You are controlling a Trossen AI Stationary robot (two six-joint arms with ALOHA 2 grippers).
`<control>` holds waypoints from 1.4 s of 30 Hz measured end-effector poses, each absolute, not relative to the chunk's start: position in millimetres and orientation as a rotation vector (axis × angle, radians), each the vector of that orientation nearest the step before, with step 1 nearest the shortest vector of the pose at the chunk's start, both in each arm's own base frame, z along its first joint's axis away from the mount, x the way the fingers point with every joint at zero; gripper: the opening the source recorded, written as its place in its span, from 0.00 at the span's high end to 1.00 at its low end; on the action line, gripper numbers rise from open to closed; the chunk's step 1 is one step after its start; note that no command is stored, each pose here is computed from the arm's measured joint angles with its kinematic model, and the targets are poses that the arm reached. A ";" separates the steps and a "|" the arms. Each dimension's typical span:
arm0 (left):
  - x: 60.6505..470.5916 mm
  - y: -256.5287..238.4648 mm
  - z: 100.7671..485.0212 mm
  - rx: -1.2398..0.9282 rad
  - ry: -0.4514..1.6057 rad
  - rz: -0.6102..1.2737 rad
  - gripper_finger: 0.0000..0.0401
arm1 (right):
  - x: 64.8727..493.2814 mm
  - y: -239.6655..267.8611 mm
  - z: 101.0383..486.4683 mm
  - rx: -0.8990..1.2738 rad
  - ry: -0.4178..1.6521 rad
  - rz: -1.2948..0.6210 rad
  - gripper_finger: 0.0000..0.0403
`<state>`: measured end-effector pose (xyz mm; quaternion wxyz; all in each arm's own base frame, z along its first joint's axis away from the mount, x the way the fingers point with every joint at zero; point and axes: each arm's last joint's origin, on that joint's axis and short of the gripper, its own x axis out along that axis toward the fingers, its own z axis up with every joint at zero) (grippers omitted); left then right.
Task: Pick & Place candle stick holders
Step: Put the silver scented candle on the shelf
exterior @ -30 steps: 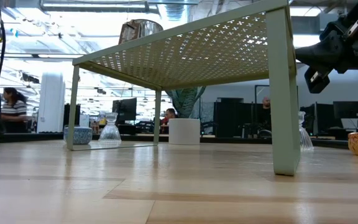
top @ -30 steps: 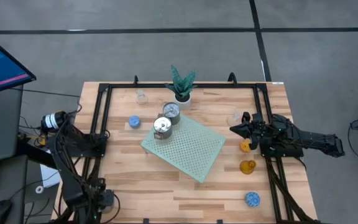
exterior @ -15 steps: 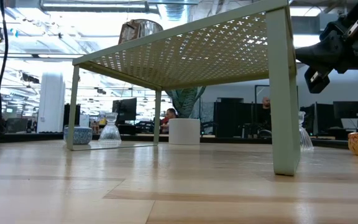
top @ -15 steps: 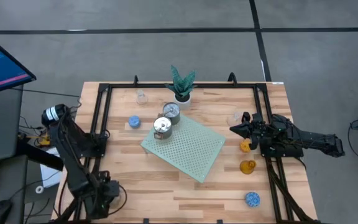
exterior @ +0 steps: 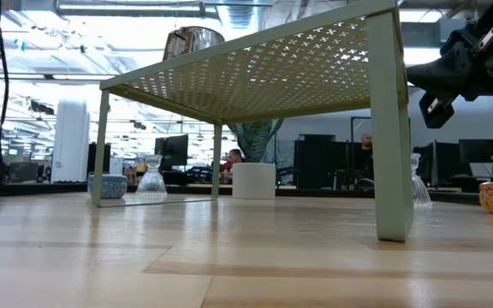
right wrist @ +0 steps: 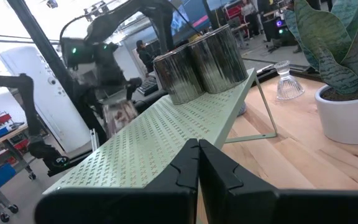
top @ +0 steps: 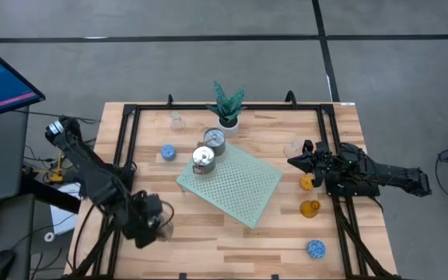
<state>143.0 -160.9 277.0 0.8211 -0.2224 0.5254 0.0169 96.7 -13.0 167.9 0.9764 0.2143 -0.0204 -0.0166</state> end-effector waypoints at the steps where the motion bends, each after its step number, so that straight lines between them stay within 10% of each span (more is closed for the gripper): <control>1: 143.7 -155.9 281.0 -0.501 1.101 0.042 0.12 | 96.7 -13.0 167.9 0.432 -0.041 -0.033 1.00; 15: 161.7 -108.5 342.0 -0.611 0.803 0.117 0.12 | 96.7 -12.9 168.0 0.432 -0.041 -0.033 1.00; 42: 189.5 -36.3 340.6 -0.559 0.865 0.373 0.12 | 96.7 -12.9 167.9 0.432 -0.041 -0.033 1.00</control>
